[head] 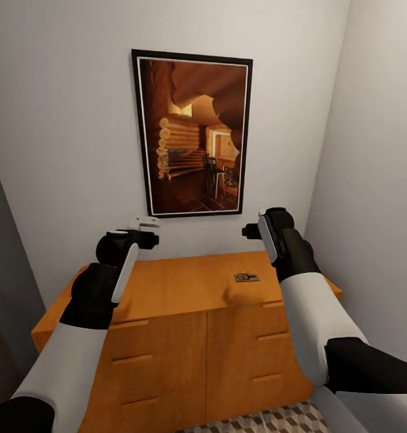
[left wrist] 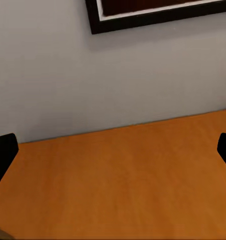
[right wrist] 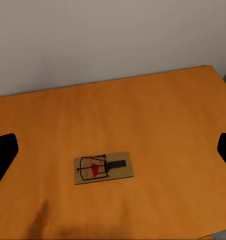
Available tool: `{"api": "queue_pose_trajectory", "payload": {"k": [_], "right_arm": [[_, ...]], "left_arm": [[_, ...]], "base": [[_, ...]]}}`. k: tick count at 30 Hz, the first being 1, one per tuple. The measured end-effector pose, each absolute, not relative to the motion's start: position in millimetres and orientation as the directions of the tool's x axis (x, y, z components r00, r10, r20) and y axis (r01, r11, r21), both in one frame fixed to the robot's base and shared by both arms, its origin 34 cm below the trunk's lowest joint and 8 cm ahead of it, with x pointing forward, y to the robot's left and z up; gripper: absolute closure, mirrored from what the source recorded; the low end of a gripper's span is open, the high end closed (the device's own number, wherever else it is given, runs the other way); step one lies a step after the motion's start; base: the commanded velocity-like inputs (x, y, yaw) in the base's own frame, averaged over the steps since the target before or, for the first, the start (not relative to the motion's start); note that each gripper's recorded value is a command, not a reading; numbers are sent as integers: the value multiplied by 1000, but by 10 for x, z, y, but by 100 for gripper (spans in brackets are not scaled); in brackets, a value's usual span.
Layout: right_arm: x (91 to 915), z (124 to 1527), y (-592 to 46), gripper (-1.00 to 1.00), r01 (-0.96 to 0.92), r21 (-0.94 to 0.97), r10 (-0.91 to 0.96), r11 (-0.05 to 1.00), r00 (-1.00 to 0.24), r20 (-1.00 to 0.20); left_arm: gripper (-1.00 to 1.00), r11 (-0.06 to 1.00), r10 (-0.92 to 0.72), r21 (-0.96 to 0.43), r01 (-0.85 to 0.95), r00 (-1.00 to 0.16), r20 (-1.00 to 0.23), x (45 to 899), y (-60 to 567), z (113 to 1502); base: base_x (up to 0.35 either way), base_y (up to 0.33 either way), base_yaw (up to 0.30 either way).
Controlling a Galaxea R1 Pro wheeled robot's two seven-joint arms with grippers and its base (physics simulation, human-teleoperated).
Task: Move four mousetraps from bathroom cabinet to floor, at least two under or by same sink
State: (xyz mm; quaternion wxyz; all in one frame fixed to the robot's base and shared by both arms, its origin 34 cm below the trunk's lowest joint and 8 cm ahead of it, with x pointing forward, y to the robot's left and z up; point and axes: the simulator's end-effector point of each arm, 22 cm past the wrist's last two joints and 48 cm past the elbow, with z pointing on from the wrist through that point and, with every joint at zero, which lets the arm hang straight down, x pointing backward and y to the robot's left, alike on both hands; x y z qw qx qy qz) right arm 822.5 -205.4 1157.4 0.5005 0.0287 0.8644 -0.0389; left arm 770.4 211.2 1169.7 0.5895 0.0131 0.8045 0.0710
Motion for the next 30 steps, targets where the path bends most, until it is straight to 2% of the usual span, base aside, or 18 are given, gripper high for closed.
{"api": "queue_pose_trajectory", "payload": {"k": [6,11,19,30], "right_arm": [[8249,11374,-1971,-100,31,-15,4,999,-538,-843],[8273,11040,-2172,-100,-24,23,4,999,-600,-800],[8181,10511,-2347,-100,-135,24,-78,991,-695,-715],[8099,10313,-2330,-100,-201,5,-145,980,-724,-674]], "left_arm": [[-100,994,88,106,-33,-349,-933,7740,2043,11510],[-100,996,78,90,-14,-376,-924,7761,1996,11394],[-100,997,74,82,-1,-404,-912,7779,1962,11269],[-100,997,75,83,1,-423,-903,7790,1953,11180]], "base": [[324,0,0],[212,0,0],[42,0,0],[3,0,0]]}}
